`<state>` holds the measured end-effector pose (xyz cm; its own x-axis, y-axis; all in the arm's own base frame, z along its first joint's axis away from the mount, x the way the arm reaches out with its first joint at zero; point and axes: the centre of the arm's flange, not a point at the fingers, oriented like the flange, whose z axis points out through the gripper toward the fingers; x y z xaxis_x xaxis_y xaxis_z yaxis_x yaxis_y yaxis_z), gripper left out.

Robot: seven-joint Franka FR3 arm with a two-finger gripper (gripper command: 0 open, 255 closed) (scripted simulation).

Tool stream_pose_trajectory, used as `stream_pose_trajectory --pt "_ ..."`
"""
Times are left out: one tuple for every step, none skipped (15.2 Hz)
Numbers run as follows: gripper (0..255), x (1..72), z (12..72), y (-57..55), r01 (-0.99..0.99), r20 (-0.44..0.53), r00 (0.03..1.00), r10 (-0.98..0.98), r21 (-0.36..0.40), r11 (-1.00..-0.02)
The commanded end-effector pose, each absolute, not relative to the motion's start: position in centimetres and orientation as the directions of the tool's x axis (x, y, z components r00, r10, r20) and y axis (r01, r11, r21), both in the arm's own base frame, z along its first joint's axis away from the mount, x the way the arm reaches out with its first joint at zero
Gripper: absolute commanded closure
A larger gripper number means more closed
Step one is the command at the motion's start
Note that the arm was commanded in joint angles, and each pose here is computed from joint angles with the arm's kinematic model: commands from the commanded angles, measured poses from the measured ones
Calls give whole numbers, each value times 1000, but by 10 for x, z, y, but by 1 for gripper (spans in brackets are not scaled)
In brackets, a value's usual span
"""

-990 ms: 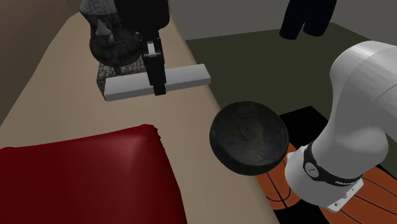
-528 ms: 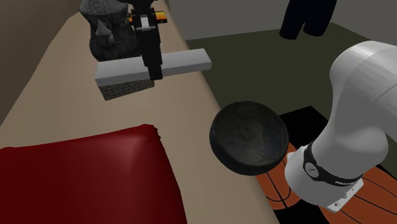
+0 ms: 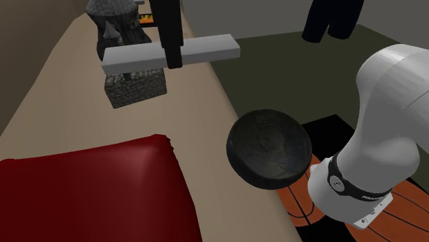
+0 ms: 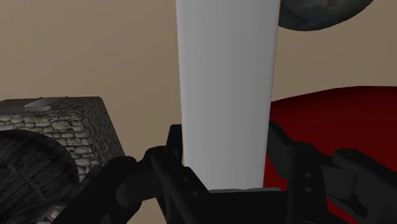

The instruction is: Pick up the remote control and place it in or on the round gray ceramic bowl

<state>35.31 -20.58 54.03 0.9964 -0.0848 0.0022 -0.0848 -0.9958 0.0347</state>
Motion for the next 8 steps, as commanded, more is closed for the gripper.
stream_pose_trajectory --pt "255 335 542 -192 -85 3 996 -85 35 -996" --pt "255 325 542 -183 -85 3 996 -85 35 -996" --pt "255 315 542 -175 -85 3 996 -85 35 -996" --pt "255 305 543 -166 -85 3 996 -85 35 -996" --pt "255 295 543 -158 -85 3 996 -85 35 -996" --pt "255 285 544 -149 -85 3 996 -85 35 -996" --pt "255 275 544 -141 -85 3 996 -85 35 -996" --pt "255 265 544 -132 -85 3 996 -85 35 -996"
